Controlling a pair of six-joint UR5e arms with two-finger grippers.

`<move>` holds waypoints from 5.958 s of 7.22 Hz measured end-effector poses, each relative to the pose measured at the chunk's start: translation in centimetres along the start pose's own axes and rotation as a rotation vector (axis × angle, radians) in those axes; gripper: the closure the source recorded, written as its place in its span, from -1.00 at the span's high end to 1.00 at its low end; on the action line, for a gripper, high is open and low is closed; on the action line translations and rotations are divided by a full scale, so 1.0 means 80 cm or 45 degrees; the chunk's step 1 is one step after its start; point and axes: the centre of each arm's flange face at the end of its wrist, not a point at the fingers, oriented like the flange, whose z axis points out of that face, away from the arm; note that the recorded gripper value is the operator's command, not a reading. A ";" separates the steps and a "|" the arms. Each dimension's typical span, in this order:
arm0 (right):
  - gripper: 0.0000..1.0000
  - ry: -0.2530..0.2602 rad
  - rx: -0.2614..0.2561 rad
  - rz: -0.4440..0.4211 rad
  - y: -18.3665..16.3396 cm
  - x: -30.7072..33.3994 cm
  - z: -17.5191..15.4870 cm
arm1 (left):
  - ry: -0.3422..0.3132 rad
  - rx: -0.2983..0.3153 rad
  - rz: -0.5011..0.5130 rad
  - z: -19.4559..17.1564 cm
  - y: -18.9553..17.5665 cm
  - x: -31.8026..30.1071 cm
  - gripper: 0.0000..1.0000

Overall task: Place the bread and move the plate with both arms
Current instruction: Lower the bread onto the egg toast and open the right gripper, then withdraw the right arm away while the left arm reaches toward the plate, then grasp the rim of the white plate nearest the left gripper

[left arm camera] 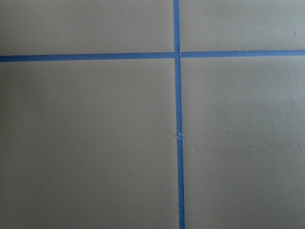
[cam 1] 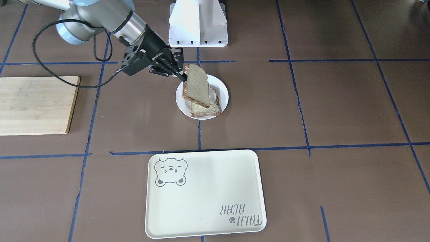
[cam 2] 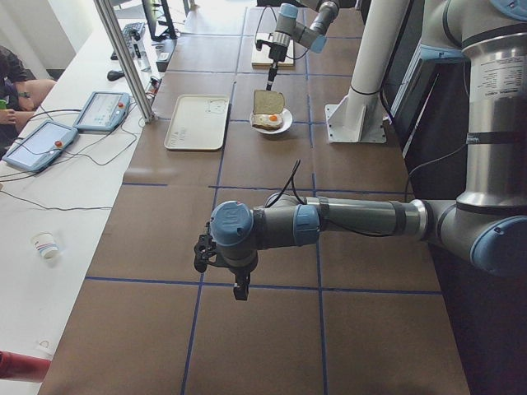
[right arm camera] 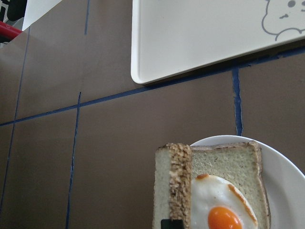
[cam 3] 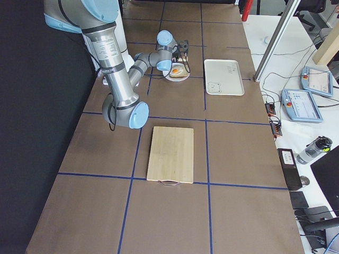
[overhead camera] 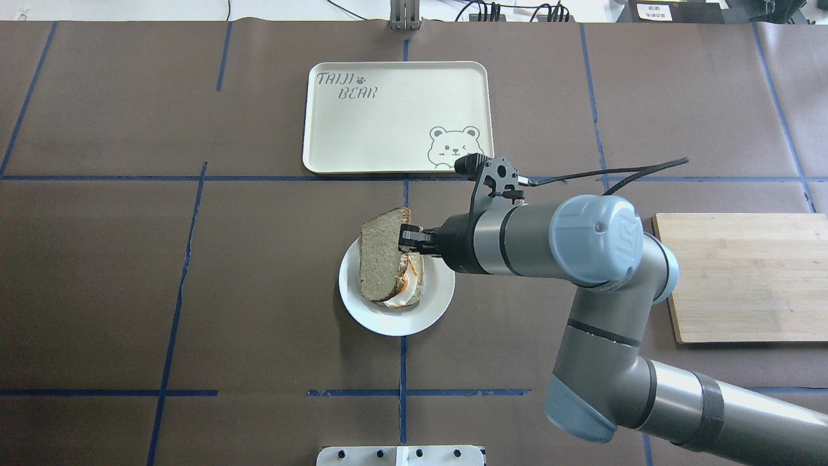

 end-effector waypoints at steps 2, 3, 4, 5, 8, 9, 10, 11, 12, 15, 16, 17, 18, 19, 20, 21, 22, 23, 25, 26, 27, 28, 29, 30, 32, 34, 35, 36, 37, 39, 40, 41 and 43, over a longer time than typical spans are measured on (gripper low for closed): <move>-1.00 0.053 0.011 -0.029 0.013 0.010 0.033 | 0.000 0.001 0.001 -0.001 0.000 0.001 1.00; -1.00 0.078 0.012 -0.064 0.013 0.017 0.046 | 0.000 0.002 0.003 -0.001 0.000 0.002 1.00; -1.00 0.093 0.013 -0.092 0.012 0.022 0.051 | -0.001 0.004 0.004 -0.002 0.000 0.002 1.00; -1.00 0.104 0.016 -0.113 0.008 0.027 0.053 | -0.001 0.005 0.005 -0.003 -0.001 0.004 1.00; -0.93 0.144 0.033 -0.135 -0.009 0.050 0.052 | -0.001 0.017 -0.021 -0.008 -0.003 0.010 1.00; 0.19 0.158 0.041 -0.131 -0.015 0.056 0.053 | -0.001 0.020 -0.025 -0.009 -0.004 0.011 1.00; 0.99 0.176 0.046 -0.123 -0.021 0.063 0.058 | -0.001 0.022 -0.025 -0.010 -0.005 0.012 1.00; 1.00 0.186 0.050 -0.114 -0.024 0.066 0.062 | -0.002 0.025 -0.023 -0.011 -0.006 0.013 1.00; 1.00 0.189 0.055 -0.108 -0.026 0.066 0.063 | -0.002 0.028 -0.020 -0.012 -0.007 0.015 1.00; 1.00 0.260 0.045 -0.070 -0.078 0.069 0.038 | 0.043 0.076 0.027 -0.031 -0.014 0.046 1.00; 1.00 0.338 0.021 -0.047 -0.114 0.075 0.011 | 0.095 0.107 0.033 -0.039 -0.019 0.076 1.00; 1.00 0.440 -0.006 -0.064 -0.150 0.086 -0.023 | 0.169 0.141 0.012 -0.046 -0.026 0.117 1.00; 1.00 0.565 -0.036 -0.132 -0.183 0.101 -0.059 | 0.233 0.176 -0.033 -0.047 -0.032 0.164 1.00; 1.00 0.690 -0.079 -0.213 -0.210 0.121 -0.091 | 0.301 0.202 -0.088 -0.038 -0.037 0.217 1.00; 1.00 0.787 -0.127 -0.276 -0.233 0.148 -0.121 | 0.367 0.215 -0.137 -0.022 -0.041 0.269 1.00; 1.00 0.843 -0.182 -0.324 -0.255 0.184 -0.155 | 0.413 0.227 -0.187 -0.002 -0.045 0.324 1.00; 1.00 0.862 -0.245 -0.353 -0.278 0.231 -0.196 | 0.443 0.249 -0.247 0.028 -0.048 0.386 1.00; 1.00 0.852 -0.300 -0.365 -0.296 0.279 -0.239 | 0.484 0.277 -0.315 0.060 -0.044 0.447 1.00; 1.00 0.793 -0.380 -0.396 -0.316 0.369 -0.329 | 0.651 0.315 -0.457 0.120 -0.010 0.558 1.00; 1.00 0.762 -0.401 -0.403 -0.319 0.410 -0.369 | 0.743 0.323 -0.538 0.149 0.010 0.606 0.99; 1.00 0.732 -0.407 -0.393 -0.320 0.439 -0.399 | 0.826 0.336 -0.610 0.184 0.025 0.649 0.92; 1.00 0.704 -0.408 -0.368 -0.320 0.457 -0.415 | 0.911 0.342 -0.672 0.226 0.038 0.691 0.71; 1.00 0.687 -0.411 -0.352 -0.320 0.467 -0.420 | 0.973 0.322 -0.715 0.262 0.054 0.726 0.55; 1.00 0.683 -0.414 -0.347 -0.319 0.473 -0.422 | 0.992 0.294 -0.734 0.285 0.067 0.748 0.45; 1.00 0.689 -0.420 -0.334 -0.315 0.483 -0.424 | 0.984 0.254 -0.741 0.312 0.081 0.773 0.20; 1.00 0.693 -0.421 -0.322 -0.313 0.486 -0.424 | 0.975 0.222 -0.732 0.331 0.086 0.797 0.02; 1.00 0.693 -0.421 -0.318 -0.313 0.486 -0.424 | 0.974 0.205 -0.726 0.337 0.092 0.805 -0.02; 1.00 0.693 -0.421 -0.316 -0.313 0.487 -0.424 | 0.972 0.187 -0.719 0.342 0.102 0.813 -0.03; 1.00 0.694 -0.421 -0.315 -0.313 0.487 -0.424 | 0.974 0.173 -0.713 0.345 0.109 0.820 -0.04; 1.00 0.697 -0.421 -0.314 -0.313 0.488 -0.424 | 0.967 0.161 -0.711 0.352 0.113 0.827 -0.13; 1.00 0.700 -0.421 -0.313 -0.312 0.489 -0.424 | 0.962 0.157 -0.711 0.358 0.113 0.833 -0.23; 1.00 0.702 -0.421 -0.313 -0.312 0.490 -0.425 | 0.960 0.156 -0.711 0.362 0.111 0.839 -0.51; 1.00 0.705 -0.423 -0.310 -0.311 0.492 -0.425 | 0.959 0.155 -0.709 0.364 0.110 0.842 -1.00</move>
